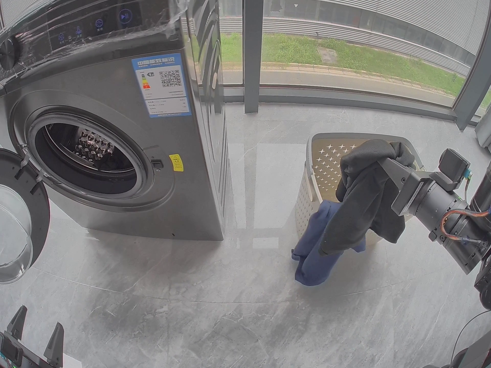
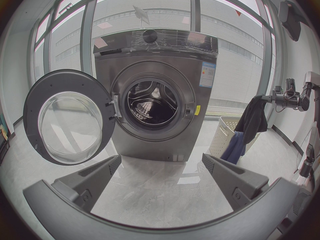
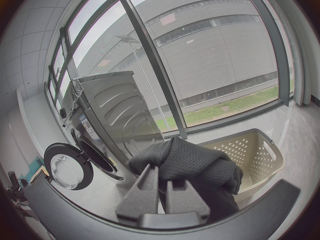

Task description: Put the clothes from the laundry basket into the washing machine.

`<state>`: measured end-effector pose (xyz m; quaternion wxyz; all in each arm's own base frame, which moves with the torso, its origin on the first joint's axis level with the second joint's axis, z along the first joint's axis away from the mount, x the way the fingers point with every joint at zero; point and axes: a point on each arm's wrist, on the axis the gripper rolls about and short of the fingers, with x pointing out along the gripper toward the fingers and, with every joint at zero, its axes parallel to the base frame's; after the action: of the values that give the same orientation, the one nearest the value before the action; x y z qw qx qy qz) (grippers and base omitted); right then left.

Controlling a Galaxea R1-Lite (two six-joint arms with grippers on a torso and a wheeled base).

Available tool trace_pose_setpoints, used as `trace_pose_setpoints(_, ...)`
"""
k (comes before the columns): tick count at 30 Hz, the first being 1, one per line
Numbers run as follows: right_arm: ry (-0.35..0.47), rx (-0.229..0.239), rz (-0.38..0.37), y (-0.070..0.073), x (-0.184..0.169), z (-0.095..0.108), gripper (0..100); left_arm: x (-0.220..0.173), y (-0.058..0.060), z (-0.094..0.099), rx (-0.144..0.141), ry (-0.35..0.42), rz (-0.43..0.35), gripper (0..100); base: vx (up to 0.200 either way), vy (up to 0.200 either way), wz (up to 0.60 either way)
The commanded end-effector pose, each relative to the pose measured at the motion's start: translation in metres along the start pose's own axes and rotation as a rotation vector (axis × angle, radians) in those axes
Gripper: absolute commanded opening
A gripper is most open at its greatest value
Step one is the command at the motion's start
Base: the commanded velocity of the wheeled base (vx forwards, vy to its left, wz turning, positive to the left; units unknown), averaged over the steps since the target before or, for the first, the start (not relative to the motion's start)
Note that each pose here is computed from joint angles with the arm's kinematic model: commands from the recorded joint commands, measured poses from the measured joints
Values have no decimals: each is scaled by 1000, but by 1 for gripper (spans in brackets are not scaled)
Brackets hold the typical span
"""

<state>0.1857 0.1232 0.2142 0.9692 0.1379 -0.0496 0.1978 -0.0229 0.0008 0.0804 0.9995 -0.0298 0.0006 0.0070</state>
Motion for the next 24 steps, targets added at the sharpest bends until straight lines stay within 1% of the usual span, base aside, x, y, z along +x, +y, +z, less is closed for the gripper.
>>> trace_pose_setpoints(1,0,1,-1,0,0,0,0,0,0,-5,0,3,1,100,-200,0,0)
trace_pose_setpoints(11,3,0,0,0,1,-1,0,0,0,-5,0,3,1,100,-200,0,0)
trace_pose_setpoints(17,8,-1,-1,0,1,-2,0,0,0,-5,0,3,1,100,0,0,0)
trace_pose_setpoints(24,8,-1,-1,0,1,-2,0,0,0,-5,0,3,1,100,0,200,0)
